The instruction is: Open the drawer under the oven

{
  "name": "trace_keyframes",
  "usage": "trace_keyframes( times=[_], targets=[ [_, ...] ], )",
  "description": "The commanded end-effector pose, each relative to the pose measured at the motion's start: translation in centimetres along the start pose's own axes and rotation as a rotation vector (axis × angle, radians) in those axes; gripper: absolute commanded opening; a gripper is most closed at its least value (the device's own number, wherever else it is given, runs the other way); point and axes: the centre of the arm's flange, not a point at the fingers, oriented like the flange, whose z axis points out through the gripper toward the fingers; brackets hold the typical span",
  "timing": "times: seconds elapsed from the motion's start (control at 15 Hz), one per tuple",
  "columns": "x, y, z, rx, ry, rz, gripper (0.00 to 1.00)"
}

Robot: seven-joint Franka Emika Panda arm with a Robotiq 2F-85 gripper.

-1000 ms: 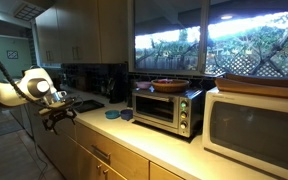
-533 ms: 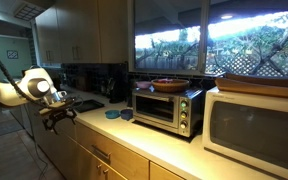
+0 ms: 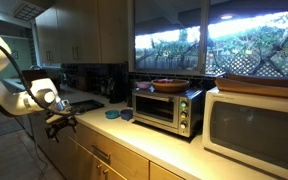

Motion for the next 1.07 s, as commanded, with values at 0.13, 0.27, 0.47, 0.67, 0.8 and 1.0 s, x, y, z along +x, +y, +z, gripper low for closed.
trace_keyframes(
  times=[0.13,0.27,0.47,0.67,0.8,1.0],
  targets=[
    [-0.7,1.3,6.1,-0.052,0.038,-0.066,1.00],
    [-1.1,1.8,7.5,-0.065,0.038,-0.079,1.00],
    [-1.6,3.0,9.1,-0.096,0.034,-0.074,1.00],
    [-1.5,3.9,11.0,-0.098,0.039,-0.059,1.00],
    [-1.5,4.0,12.4,-0.097,0.039,-0.055,1.00],
    [-1.8,4.2,14.4,-0.117,0.051,-0.068,1.00]
  ],
)
